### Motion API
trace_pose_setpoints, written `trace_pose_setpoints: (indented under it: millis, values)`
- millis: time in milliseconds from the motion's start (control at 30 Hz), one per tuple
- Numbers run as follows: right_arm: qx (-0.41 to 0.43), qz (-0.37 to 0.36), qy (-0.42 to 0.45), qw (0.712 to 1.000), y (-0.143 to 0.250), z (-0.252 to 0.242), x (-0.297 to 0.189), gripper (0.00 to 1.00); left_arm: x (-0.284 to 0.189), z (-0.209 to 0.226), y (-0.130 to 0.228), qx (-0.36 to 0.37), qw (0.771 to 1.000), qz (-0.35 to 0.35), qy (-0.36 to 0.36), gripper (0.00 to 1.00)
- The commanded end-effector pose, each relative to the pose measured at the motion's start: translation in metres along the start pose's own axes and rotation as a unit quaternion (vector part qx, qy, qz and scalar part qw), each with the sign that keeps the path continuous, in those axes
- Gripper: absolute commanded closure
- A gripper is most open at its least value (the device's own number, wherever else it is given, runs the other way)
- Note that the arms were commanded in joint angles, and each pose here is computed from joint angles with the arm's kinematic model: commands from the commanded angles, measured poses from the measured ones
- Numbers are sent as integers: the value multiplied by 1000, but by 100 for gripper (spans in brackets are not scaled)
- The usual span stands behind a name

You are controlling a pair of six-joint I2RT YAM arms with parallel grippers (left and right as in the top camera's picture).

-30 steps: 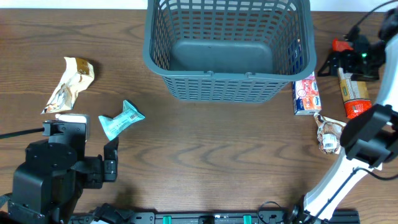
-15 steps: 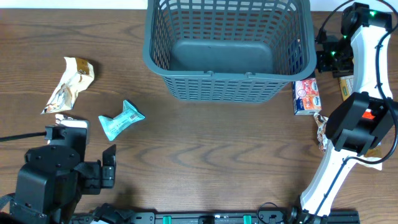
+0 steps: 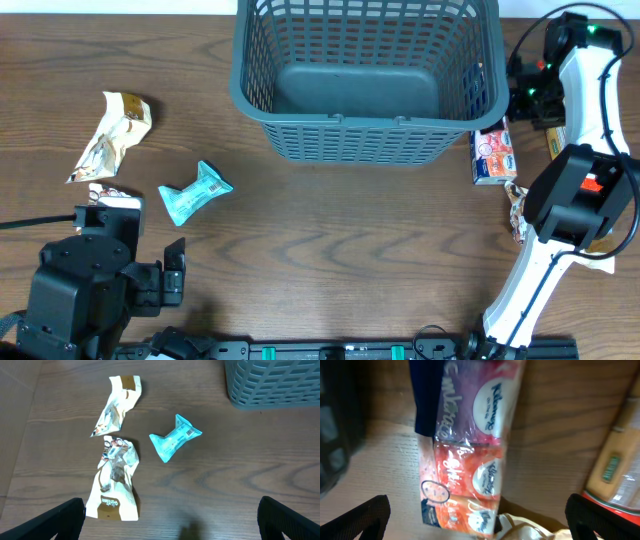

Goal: Pack container
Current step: 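Reach right gripper to the blue-red tissue pack and grasp it, then lift the tissue pack with right gripper over the basket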

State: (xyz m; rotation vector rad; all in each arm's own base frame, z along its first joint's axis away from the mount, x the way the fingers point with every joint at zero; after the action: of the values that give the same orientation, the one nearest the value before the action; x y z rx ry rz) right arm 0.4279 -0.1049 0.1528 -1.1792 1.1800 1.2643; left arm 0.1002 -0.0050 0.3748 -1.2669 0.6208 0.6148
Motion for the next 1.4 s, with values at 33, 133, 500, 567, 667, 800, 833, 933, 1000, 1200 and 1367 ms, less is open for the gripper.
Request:
trace_pose_setpoints:
  millis: [33, 133, 500, 567, 667, 800, 833, 933, 1000, 1200, 1367]
  values:
    - [2, 21, -2, 1000, 5, 4, 19, 1, -3, 3, -1, -1, 1000, -4, -8, 1]
    - [2, 26, -4, 1000, 7, 4, 29, 1, -3, 3, -1, -1, 1000, -4, -8, 2]
    - [4, 51, -23, 998, 19, 8, 66, 1, -3, 3, -1, -1, 1000, -4, -8, 1]
    - [4, 55, -25, 998, 22, 9, 71, 1, -3, 3, -1, -1, 1000, -4, -8, 1]
    - [5, 59, -26, 998, 25, 9, 77, 1, -3, 3, -1, -2, 1000, -4, -8, 1]
    - [7, 63, -27, 998, 28, 10, 84, 68, -3, 3, -1, -3, 1000, -4, -8, 1]
    - [9, 63, -27, 998, 28, 10, 85, 93, -3, 3, -1, -3, 1000, -4, -8, 1]
    - [22, 60, -25, 998, 27, 9, 86, 99, -3, 3, -1, -3, 1000, -4, -8, 1]
    - [33, 58, -24, 997, 26, 9, 86, 99, -3, 3, -1, -3, 1000, -4, -8, 1]
    - [85, 34, -17, 996, 17, 4, 80, 99, -3, 3, -1, -3, 1000, -4, -8, 2]
    - [113, -15, -16, 993, -3, -8, 47, 99, -3, 3, -1, -3, 1000, -4, -8, 1]
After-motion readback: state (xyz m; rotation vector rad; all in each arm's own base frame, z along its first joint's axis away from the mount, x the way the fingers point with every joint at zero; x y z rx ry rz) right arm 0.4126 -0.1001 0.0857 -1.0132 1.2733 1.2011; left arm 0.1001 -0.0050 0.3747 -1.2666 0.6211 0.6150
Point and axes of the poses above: each gripper's point midway between its finger pads, its own x axis out along the fingers, its own z axis along the line the jaws close on, y = z × x, the point moved 7 cm from there along -x, back along the fingers, and after that the axes turned 3 degrees about x, right-handed, at the moved point
